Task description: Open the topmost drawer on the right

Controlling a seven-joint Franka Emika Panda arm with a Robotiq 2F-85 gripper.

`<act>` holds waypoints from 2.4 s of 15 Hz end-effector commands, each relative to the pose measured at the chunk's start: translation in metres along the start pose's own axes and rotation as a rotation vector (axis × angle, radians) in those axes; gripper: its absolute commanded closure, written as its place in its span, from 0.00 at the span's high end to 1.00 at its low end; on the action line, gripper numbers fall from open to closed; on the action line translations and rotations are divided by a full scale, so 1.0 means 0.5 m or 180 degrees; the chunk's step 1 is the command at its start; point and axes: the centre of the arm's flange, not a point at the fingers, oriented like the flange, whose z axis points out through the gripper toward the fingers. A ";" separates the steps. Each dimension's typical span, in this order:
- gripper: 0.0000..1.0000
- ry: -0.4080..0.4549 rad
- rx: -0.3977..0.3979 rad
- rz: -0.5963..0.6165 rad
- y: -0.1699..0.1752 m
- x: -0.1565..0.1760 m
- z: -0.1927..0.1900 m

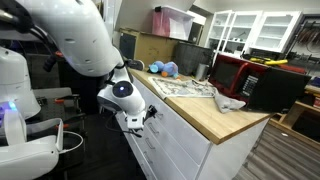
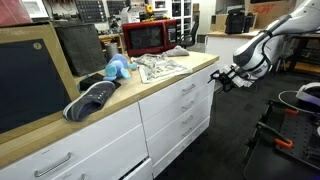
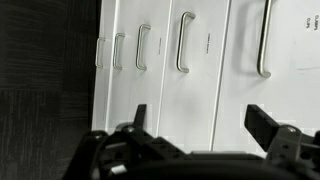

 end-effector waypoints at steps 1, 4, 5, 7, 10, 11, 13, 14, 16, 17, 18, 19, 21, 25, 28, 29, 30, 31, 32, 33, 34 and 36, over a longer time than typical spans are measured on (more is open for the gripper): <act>1.00 -0.0021 0.0148 -0.0055 0.056 -0.100 0.022; 1.00 -0.0040 0.0170 -0.0069 0.056 -0.121 0.044; 1.00 -0.0053 0.0170 -0.0068 0.052 -0.128 0.050; 1.00 -0.0083 0.0188 -0.0020 0.039 -0.140 0.057; 1.00 -0.0088 0.0260 0.0004 0.019 -0.147 0.064; 1.00 -0.0084 0.0268 0.0008 0.013 -0.147 0.069; 1.00 -0.0065 0.0279 0.0026 0.006 -0.146 0.078; 1.00 -0.0055 0.0291 0.0029 0.003 -0.146 0.083; 1.00 -0.0056 0.0310 0.0036 -0.001 -0.151 0.095; 1.00 -0.0060 0.0319 0.0034 -0.004 -0.154 0.100; 1.00 -0.0068 0.0326 0.0035 -0.007 -0.158 0.105; 1.00 -0.0076 0.0320 0.0034 -0.011 -0.159 0.109; 1.00 -0.0105 0.0317 0.0040 -0.018 -0.166 0.119; 1.00 -0.0145 0.0322 0.0038 -0.036 -0.185 0.143; 1.00 -0.0157 0.0346 0.0017 -0.052 -0.198 0.162; 1.00 -0.0156 0.0355 0.0008 -0.058 -0.202 0.170; 1.00 -0.0156 0.0363 0.0004 -0.065 -0.205 0.177; 1.00 -0.0154 0.0370 -0.0005 -0.072 -0.208 0.183; 1.00 -0.0152 0.0370 -0.0017 -0.078 -0.210 0.190; 1.00 -0.0147 0.0372 -0.0033 -0.084 -0.212 0.199; 1.00 -0.0139 0.0362 -0.0048 -0.087 -0.213 0.207; 1.00 -0.0099 0.0319 -0.0097 -0.083 -0.213 0.227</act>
